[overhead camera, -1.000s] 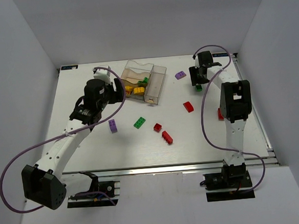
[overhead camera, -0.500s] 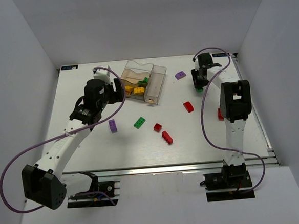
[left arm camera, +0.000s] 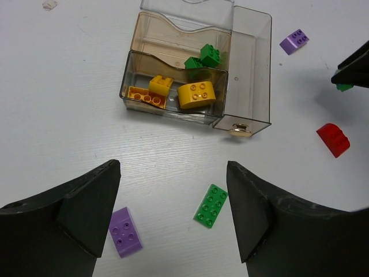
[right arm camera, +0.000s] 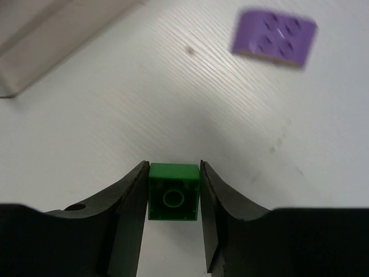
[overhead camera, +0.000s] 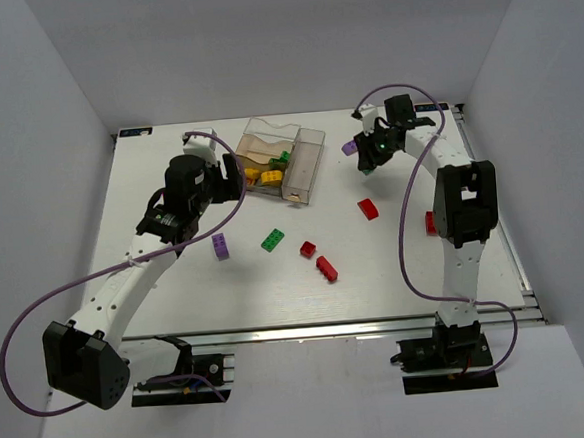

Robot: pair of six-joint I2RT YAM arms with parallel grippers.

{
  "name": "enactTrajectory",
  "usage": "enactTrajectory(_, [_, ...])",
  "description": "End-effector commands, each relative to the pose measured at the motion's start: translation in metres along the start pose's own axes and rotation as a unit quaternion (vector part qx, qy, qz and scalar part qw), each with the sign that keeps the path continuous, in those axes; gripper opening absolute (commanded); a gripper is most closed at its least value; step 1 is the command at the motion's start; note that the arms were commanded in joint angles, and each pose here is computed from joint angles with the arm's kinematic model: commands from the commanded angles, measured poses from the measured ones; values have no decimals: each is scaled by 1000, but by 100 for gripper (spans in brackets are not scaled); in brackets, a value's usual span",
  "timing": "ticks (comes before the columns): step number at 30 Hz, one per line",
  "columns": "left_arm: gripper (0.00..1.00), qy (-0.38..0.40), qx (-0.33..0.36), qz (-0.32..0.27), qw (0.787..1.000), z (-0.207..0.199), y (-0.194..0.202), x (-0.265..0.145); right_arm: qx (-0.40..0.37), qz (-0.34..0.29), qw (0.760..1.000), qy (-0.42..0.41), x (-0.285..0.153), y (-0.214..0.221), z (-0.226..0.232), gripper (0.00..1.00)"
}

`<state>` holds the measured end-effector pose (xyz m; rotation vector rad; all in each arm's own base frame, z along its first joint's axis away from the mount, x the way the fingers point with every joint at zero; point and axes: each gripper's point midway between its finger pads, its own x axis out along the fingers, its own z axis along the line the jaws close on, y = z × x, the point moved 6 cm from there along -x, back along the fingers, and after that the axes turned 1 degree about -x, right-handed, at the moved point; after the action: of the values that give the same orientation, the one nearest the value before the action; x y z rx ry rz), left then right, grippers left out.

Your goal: Sort the legos into containers by color

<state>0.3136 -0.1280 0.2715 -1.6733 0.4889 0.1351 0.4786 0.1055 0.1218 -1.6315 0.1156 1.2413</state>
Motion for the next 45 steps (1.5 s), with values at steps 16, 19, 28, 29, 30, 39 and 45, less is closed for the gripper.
enactTrajectory(16, [84, -1, 15, 2, 1000, 1, 6, 4, -190, -267, 943, -55, 24, -186, 112, 0])
enactTrajectory(19, [84, 0, 16, 3, 1000, 1, 7, 5, -160, -280, 945, -47, 40, -191, 127, 0])
enactTrajectory(28, [84, 11, 18, 3, 1000, -1, 6, 5, -145, -285, 947, 34, 93, -186, 147, 0])
enactTrajectory(29, [84, 10, 18, 3, 1000, -1, 6, 5, -150, -286, 945, 47, 95, -186, 147, 0])
enactTrajectory(30, [84, 12, 18, 2, 1000, -1, 6, 4, -155, -284, 945, 52, 100, -185, 150, 0])
enactTrajectory(39, [83, 26, 19, 6, 999, -5, 8, 6, -164, -274, 946, 53, 99, -181, 155, 69])
enactTrajectory(45, [0, 127, 26, 74, 989, -28, 29, 16, -123, -273, 954, 21, 62, -190, 158, 7])
